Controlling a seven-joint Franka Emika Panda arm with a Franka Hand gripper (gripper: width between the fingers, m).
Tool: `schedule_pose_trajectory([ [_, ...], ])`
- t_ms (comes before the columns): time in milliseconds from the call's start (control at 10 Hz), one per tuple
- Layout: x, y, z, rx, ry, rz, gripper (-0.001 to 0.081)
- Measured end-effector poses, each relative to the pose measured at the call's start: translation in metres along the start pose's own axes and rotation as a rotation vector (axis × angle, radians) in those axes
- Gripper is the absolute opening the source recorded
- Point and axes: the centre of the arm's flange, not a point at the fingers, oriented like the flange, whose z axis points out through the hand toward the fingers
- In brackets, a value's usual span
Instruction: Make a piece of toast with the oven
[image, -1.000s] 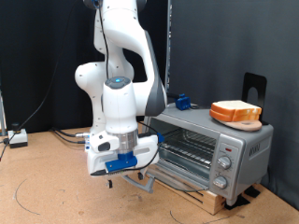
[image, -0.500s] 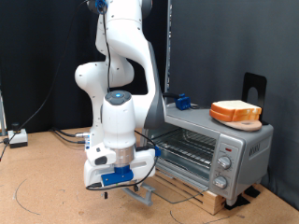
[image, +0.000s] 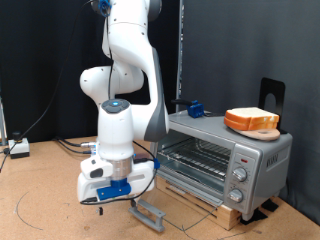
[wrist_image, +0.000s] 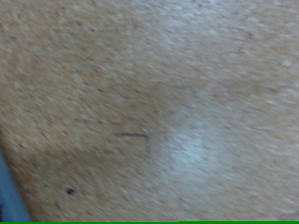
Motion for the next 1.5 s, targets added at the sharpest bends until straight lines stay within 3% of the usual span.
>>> schedule_pose_trajectory([
  [300,0.003,0.025,-0.021,0.025,-0.015,-0.046,0.0809],
  [500,0.000,0.022,-0.021,0.037,-0.034,-0.046,0.0809],
  [1100,-0.019,0.014,-0.088,0.298,-0.287,-0.150,0.0809],
  [1500,-0.027,0.021,-0.134,0.398,-0.392,-0.194,0.0809],
])
